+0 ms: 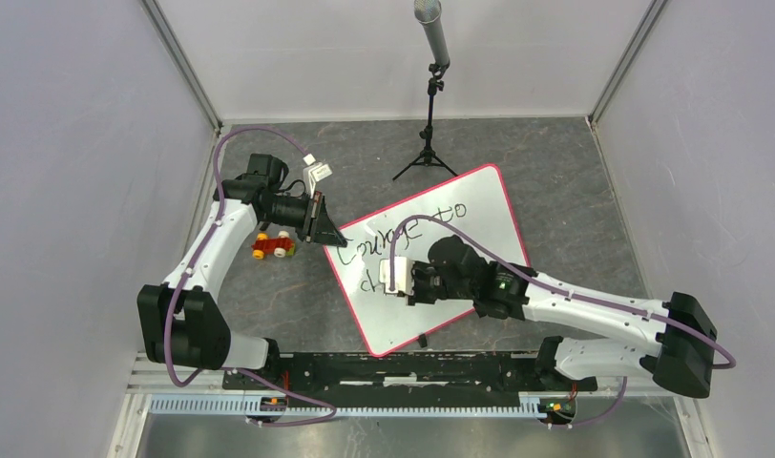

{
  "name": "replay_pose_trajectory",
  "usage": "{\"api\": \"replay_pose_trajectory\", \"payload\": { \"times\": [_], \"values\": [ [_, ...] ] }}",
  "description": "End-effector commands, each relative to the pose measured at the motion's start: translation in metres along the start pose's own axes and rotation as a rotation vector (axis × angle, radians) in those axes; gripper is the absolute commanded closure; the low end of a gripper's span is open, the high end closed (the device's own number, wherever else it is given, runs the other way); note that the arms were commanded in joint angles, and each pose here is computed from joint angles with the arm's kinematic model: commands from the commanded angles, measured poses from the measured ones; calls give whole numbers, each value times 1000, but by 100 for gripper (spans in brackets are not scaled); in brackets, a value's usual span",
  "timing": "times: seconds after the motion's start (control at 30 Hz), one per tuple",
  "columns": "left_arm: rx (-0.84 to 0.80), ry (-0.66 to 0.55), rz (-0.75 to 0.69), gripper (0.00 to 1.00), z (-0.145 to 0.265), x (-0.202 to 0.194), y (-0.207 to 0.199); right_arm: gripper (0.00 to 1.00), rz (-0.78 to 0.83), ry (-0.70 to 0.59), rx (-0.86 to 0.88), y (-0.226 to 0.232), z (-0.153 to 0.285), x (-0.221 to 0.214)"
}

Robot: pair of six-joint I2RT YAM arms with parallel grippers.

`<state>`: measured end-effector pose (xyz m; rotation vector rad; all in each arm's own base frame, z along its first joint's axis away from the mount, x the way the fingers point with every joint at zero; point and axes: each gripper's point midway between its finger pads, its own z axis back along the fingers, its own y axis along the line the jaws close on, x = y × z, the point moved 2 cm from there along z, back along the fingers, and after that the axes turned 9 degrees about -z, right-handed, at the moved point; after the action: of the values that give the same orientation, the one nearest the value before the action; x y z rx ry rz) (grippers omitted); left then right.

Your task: Write a sentence on the whiteboard

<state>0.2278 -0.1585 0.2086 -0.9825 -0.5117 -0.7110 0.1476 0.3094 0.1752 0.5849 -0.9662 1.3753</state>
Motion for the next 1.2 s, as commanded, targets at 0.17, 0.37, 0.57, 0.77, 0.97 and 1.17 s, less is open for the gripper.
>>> {"api": "replay_pose_trajectory", "payload": {
  "times": [0.17, 0.37, 0.57, 0.77, 0.97, 1.17],
  "values": [
    [39, 5, -27, 98, -1, 1, 7, 100, -12, -39, -131, -34, 3, 24],
    [41, 5, -29, 98, -1, 1, 8, 100, -28, 2, -145, -39, 7, 7],
    [38, 10, -22, 98, -2, 1, 9, 100, -28, 20, -100, -28, 11, -4],
    [38, 12, -23, 98, -3, 1, 10, 100, -23, 68, 10, -5, 3, -19],
    [40, 10, -26, 98, -2, 0, 9, 100, -14, 68, 20, -3, 7, -17],
    [40, 9, -26, 98, -2, 1, 9, 100, -17, -38, -54, -19, 27, 19]
  ]
}}
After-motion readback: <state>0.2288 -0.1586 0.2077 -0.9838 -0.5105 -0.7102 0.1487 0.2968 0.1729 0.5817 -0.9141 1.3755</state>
